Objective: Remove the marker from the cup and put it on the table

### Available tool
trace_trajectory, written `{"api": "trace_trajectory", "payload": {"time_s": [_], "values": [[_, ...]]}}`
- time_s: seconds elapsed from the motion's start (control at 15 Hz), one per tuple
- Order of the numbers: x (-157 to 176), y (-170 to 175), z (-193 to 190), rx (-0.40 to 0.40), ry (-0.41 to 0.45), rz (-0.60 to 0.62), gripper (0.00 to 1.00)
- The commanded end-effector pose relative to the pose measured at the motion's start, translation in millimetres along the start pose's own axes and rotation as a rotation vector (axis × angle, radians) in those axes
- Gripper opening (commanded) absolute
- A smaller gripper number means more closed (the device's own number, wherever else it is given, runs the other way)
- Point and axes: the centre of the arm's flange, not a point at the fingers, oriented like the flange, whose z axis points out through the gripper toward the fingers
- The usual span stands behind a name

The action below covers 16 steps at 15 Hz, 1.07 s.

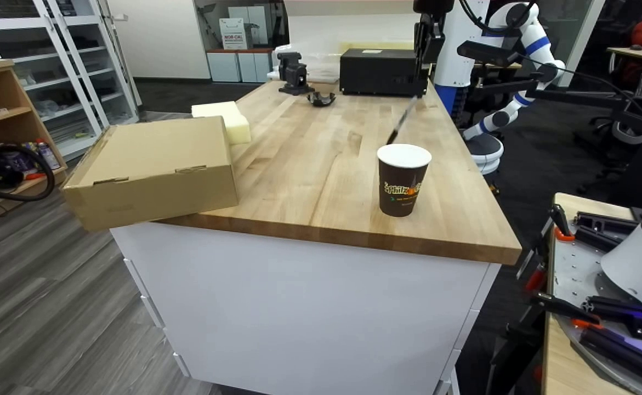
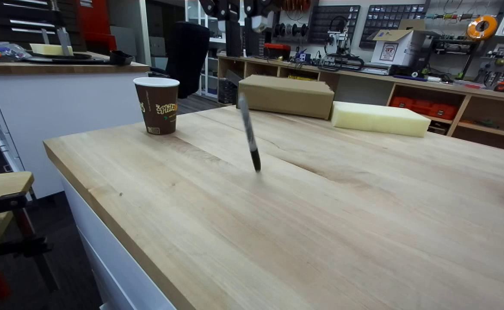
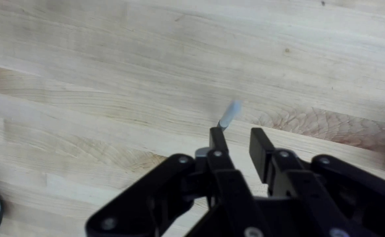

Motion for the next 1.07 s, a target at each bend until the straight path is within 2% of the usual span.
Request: {"api": "trace_trajectory", "payload": {"time_s": [0.0, 0.33, 0.4, 0.6, 1.0], "values": [[-14.4, 5.8, -5.6, -0.001, 0.029, 0.016, 0.55], [-21.8, -4.0, -21.8, -0.02, 0.03, 0.012, 0.87], [-8.2, 6.0, -9.4, -0.009, 0.016, 0.019, 0.69], [-10.4, 3.6, -17.2, -0.017, 0.028, 0.018, 0.87], [-11.2, 2.7, -16.7, -0.016, 0.027, 0.017, 0.87]]}}
